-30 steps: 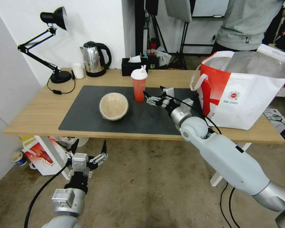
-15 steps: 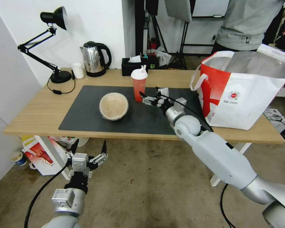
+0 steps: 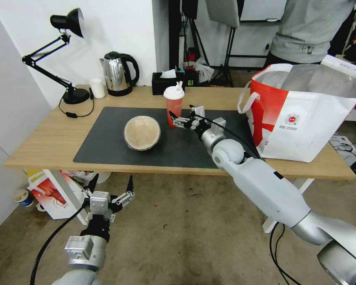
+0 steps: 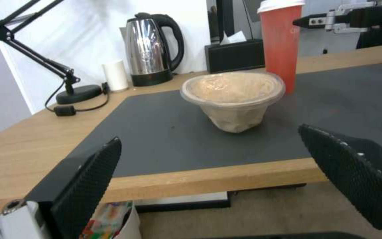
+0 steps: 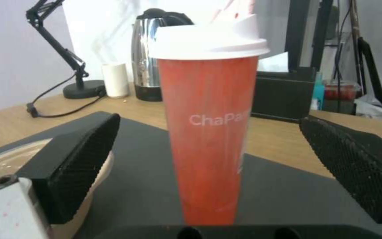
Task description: Pick up the trash from the table and place it into the takeout bag.
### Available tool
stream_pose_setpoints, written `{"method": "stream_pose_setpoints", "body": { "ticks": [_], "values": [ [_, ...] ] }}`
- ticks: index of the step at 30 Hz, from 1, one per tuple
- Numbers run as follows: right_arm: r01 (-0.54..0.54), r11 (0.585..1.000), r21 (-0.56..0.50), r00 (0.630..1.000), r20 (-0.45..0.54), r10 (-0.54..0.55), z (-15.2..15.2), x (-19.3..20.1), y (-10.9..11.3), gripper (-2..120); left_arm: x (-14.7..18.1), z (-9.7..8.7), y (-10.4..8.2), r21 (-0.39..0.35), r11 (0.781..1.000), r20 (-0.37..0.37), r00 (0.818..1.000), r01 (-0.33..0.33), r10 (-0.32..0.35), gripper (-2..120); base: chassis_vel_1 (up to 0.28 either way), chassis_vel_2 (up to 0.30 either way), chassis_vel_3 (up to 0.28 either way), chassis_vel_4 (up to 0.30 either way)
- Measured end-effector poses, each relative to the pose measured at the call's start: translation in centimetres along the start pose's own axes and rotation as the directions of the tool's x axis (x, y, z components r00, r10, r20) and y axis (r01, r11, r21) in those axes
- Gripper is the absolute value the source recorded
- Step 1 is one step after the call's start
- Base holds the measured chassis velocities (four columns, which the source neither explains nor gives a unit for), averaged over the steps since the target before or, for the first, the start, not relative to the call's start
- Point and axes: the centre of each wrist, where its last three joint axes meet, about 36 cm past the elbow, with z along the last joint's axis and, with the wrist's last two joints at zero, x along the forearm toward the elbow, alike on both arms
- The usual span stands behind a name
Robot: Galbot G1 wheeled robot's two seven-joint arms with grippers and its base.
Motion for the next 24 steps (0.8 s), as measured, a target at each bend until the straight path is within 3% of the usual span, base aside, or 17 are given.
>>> {"method": "stream_pose_setpoints", "body": {
  "ticks": [24],
  "values": [
    [-0.01,1.0,0.005,1.0,-0.017,0.01,1.6,-2.1,-1.6,100,0.0,0.0,0.0,0.0,1.0,0.0,1.0,0.0,0.0,100,0.0,0.0,0.0,0.0]
  ]
}}
